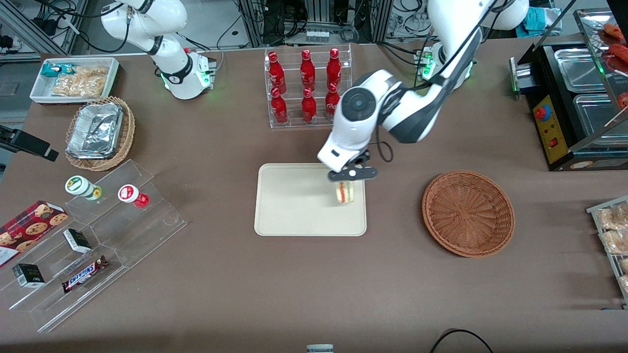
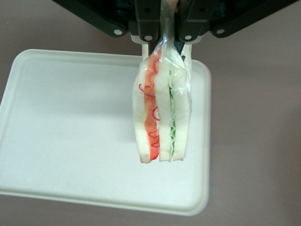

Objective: Place sandwich from basket to tray

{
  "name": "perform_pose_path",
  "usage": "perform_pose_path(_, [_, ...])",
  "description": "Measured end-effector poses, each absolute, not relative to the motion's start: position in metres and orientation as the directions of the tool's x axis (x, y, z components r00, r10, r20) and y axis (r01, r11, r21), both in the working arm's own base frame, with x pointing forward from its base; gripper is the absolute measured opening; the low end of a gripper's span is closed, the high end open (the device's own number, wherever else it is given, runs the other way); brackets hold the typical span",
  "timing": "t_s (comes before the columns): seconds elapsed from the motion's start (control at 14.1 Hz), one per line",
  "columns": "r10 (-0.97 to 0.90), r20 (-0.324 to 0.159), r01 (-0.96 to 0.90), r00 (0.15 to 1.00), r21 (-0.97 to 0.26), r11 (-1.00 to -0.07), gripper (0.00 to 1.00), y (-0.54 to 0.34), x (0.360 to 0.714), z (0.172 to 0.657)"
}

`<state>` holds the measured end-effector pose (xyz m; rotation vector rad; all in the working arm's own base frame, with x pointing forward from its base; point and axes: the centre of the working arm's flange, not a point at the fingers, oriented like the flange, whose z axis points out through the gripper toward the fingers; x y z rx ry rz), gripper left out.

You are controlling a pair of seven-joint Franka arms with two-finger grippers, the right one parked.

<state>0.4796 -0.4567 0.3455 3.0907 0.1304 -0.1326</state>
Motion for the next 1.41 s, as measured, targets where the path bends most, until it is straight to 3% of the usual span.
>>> perform_pose_path(0.49, [0.090, -0.088, 0.103, 0.992, 0.158, -0.982, 0.16, -0.531, 0.489, 0.288])
perform_pose_path(0.92, [0.117, -0.032, 0.122, 0.993, 0.233, -0.965, 0.73, -0.535, 0.510, 0.284])
perform_pose_path(1.13, [0.146, -0.020, 0.147, 0.989, 0.126, -0.981, 1.00, -0.489, 0.541, 0.337])
perform_pose_path(1.41, [0.034, -0.090, 0.030, 0.995, -0.051, -0.998, 1.00, -0.312, 0.575, 0.479])
